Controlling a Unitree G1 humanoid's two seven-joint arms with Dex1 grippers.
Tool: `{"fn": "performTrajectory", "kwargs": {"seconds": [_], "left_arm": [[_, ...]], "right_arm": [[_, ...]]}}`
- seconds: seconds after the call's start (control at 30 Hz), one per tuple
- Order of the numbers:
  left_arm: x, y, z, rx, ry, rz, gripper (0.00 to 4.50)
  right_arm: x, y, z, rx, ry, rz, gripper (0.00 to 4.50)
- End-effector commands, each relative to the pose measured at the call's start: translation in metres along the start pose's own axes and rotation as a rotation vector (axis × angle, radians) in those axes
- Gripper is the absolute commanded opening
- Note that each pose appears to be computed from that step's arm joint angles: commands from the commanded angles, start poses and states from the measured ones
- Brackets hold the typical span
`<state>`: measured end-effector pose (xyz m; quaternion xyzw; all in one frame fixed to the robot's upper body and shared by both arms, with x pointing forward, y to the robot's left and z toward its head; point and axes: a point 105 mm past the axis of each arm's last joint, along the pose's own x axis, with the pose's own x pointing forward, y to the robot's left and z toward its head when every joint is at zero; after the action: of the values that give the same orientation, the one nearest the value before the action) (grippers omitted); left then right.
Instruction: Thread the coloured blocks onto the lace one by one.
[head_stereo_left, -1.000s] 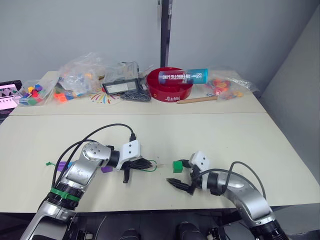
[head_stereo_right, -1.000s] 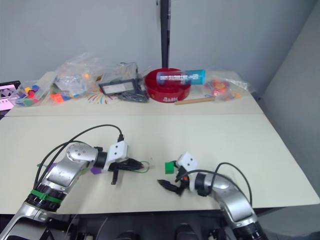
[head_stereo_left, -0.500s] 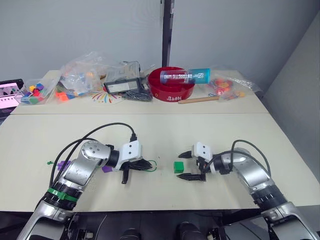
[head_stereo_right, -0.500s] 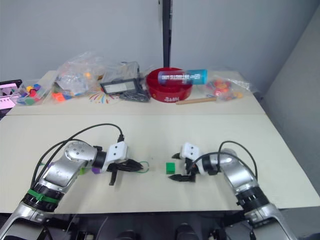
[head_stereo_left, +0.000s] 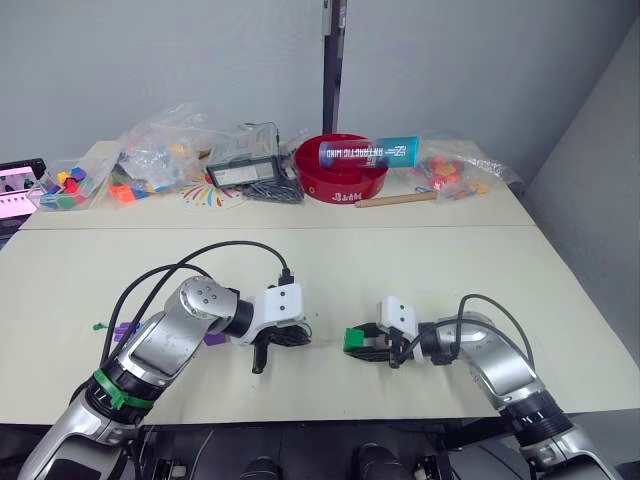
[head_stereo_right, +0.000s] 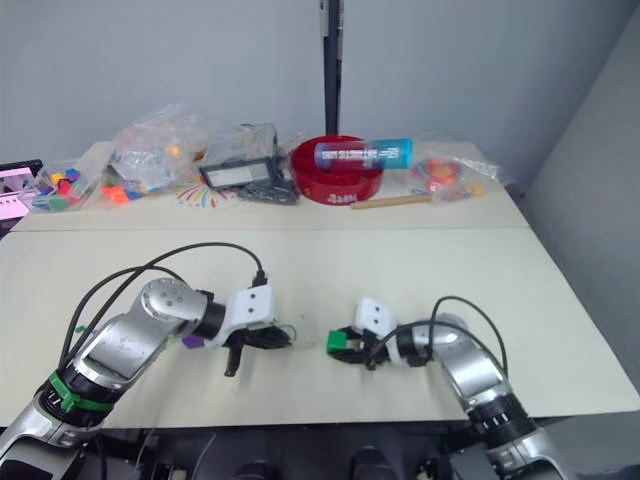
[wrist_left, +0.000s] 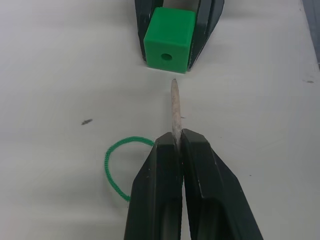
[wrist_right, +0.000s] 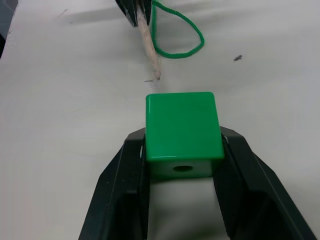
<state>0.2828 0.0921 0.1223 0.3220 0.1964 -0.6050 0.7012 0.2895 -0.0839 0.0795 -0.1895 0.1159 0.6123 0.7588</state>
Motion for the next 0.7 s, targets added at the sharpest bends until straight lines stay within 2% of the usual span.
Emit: {"fn": "performTrajectory", "kwargs": {"seconds": [0.03, 0.4, 0.7], "left_arm": [[-0.003, 0.003, 0.011, 0.043, 0.031, 0.017, 0.00], [0.004, 0.002, -0.006, 0.048, 0.102, -0.001, 0.00], [0.020, 0.006, -0.001, 0.030, 0.070, 0.021, 0.00]], "right_arm": [[0.002, 0.006, 0.006, -0.021, 0.000, 0.001, 1.19], [0.007, 0.011, 0.006, -0.003, 0.012, -0.002, 1.19], [0.008, 0.012, 0.005, 0.011, 0.015, -0.007, 1.19]]}}
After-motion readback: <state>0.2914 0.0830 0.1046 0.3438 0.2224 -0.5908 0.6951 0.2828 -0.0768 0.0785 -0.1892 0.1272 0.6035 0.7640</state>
